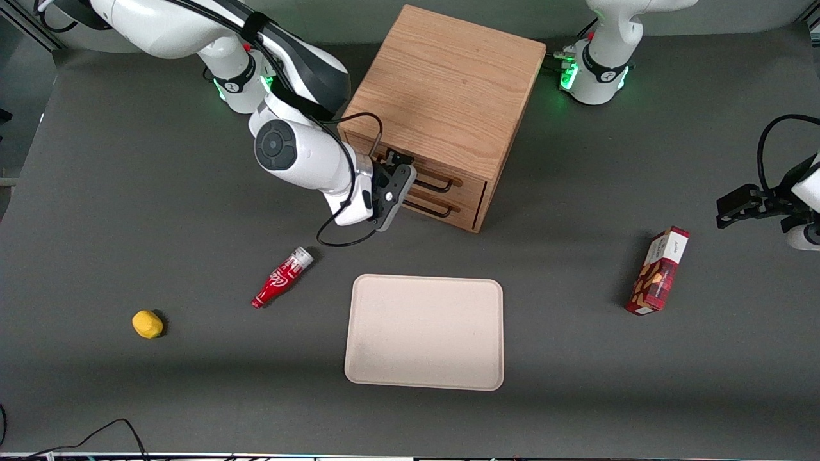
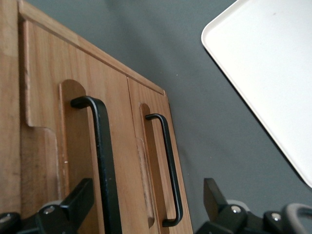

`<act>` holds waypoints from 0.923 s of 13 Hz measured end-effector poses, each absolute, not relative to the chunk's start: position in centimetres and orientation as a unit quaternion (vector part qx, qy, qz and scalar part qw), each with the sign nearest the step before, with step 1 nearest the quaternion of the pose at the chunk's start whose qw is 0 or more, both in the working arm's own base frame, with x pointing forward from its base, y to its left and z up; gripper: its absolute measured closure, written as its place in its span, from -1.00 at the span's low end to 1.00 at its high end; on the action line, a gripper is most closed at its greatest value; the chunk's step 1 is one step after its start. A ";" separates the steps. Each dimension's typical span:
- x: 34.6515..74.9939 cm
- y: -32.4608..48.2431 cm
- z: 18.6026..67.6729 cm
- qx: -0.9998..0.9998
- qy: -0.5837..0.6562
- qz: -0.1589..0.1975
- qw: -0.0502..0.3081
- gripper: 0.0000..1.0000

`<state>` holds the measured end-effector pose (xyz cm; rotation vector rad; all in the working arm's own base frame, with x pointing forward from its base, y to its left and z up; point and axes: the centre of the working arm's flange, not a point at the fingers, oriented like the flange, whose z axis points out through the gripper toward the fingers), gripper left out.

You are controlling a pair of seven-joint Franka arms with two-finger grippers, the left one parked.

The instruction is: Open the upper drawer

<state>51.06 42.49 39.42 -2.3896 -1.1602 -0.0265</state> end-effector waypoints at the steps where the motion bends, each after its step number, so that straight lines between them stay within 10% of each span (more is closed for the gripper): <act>1: 50.9 42.6 39.1 -0.873 -0.424 -0.011 0.240 -1.00; 12: 53.0 40.2 36.9 -0.873 -0.437 -0.031 0.213 -1.00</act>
